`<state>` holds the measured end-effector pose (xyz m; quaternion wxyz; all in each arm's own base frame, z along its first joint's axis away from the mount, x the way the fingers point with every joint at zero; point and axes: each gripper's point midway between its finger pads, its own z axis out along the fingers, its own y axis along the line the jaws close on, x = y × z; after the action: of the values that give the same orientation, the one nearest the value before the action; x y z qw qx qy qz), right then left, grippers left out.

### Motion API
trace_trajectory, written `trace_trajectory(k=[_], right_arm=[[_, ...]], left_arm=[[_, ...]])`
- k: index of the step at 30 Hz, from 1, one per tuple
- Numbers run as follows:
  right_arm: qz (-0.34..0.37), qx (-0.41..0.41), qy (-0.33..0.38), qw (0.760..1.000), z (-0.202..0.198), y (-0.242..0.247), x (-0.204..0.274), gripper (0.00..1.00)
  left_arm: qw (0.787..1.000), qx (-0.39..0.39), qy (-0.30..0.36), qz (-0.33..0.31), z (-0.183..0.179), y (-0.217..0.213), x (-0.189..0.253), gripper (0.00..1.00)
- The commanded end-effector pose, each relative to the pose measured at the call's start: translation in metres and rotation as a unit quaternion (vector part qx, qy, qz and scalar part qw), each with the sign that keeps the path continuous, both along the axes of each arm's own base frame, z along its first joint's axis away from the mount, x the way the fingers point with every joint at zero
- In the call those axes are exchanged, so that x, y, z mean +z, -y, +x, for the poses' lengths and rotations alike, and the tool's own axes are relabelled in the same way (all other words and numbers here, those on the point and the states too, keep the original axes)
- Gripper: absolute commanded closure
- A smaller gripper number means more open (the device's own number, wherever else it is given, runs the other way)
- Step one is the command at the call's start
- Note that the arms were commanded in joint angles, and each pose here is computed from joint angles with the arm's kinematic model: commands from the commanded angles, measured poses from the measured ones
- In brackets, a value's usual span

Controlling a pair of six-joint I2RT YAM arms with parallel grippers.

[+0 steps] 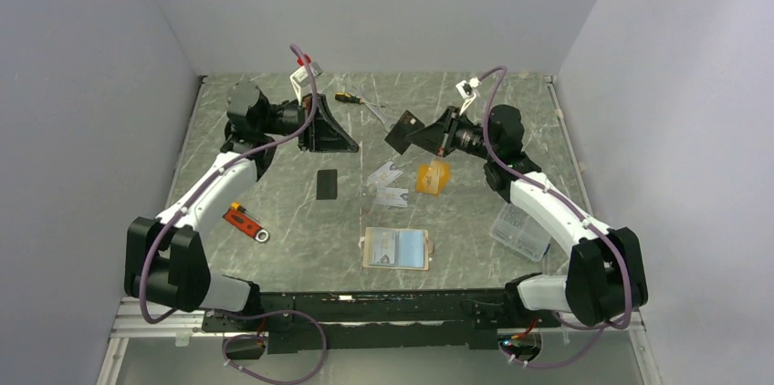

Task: Put the credit cards into the card holder
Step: Insert the credit card into the card holder.

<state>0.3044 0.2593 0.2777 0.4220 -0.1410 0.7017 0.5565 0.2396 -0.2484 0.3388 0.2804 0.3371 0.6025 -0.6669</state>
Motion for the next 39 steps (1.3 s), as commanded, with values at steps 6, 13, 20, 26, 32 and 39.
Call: trace_trajectory(k=[6,13,20,26,32,39], right_arm=[[-0.116,-0.016,-0.104,0.988,-0.036,0.027,-0.067,1.00],[-0.224,-0.007,-0.243,0.944,-0.101,0.045,-0.144,1.00],[-0.290,-0.006,-0.309,0.906,-0.142,0.054,-0.186,1.00],[-0.315,-0.020,-0.331,0.889,-0.147,0.060,-0.203,1.00],[-0.342,-0.037,-0.340,0.875,-0.152,0.072,-0.207,1.00],[-0.351,-0.045,-0.342,0.870,-0.155,0.073,-0.211,1.00]], left_arm=[[0.975,0.025,0.107,0.195,0.002,0.010,-0.076,0.81],[0.910,-0.072,0.186,0.364,-0.023,0.019,-0.201,0.78],[0.857,-0.152,0.245,0.427,-0.047,0.030,-0.267,0.79],[0.852,-0.168,0.250,0.428,-0.051,0.034,-0.284,0.80],[0.845,-0.179,0.265,0.429,-0.052,0.040,-0.291,0.81],[0.841,-0.192,0.268,0.428,-0.056,0.045,-0.295,0.83]])
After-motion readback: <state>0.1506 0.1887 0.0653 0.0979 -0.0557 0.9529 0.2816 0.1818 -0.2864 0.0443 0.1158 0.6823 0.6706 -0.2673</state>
